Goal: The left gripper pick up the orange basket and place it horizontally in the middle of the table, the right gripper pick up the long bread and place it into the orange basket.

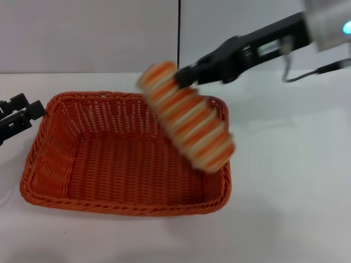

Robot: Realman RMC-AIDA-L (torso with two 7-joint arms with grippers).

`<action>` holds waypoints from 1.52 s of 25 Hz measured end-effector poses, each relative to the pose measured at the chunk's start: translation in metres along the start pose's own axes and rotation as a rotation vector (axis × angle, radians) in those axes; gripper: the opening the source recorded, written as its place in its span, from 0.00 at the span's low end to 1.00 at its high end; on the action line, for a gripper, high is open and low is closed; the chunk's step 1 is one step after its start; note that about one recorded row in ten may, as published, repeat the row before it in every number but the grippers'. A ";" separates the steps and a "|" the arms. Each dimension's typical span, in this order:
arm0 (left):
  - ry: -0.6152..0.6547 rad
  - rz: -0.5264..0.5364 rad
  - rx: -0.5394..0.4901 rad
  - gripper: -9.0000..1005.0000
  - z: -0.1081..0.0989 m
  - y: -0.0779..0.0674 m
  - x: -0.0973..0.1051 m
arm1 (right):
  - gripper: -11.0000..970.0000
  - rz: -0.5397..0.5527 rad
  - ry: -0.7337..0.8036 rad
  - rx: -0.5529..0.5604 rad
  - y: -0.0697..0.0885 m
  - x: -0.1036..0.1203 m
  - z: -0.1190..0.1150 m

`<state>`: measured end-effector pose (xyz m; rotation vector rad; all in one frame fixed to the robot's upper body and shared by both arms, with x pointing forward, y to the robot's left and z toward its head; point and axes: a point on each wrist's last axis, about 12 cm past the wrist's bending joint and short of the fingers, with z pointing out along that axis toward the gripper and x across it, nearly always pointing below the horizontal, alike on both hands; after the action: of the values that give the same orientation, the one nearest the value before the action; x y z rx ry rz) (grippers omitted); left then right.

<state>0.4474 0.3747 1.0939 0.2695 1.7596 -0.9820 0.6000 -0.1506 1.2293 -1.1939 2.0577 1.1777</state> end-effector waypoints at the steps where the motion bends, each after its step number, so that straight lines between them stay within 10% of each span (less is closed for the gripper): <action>1: 0.000 0.000 0.000 0.78 0.000 0.000 0.000 | 0.07 -0.001 0.012 -0.016 0.000 -0.001 0.007; 24: -0.002 0.005 0.008 0.78 0.003 0.000 0.000 | 0.22 0.001 0.053 -0.022 -0.013 0.017 0.038; 31: -0.024 0.035 -0.024 0.78 -0.006 0.002 0.000 | 0.47 -0.067 -0.053 0.013 -0.001 0.018 0.002; 38: -0.126 0.118 -0.119 0.78 -0.034 0.007 0.008 | 0.51 -0.124 -0.263 0.313 0.004 0.062 -0.056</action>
<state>0.4248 0.4016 1.0875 0.2276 1.6604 -0.7895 0.5662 -0.2257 1.2137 -0.9463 1.8575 0.8641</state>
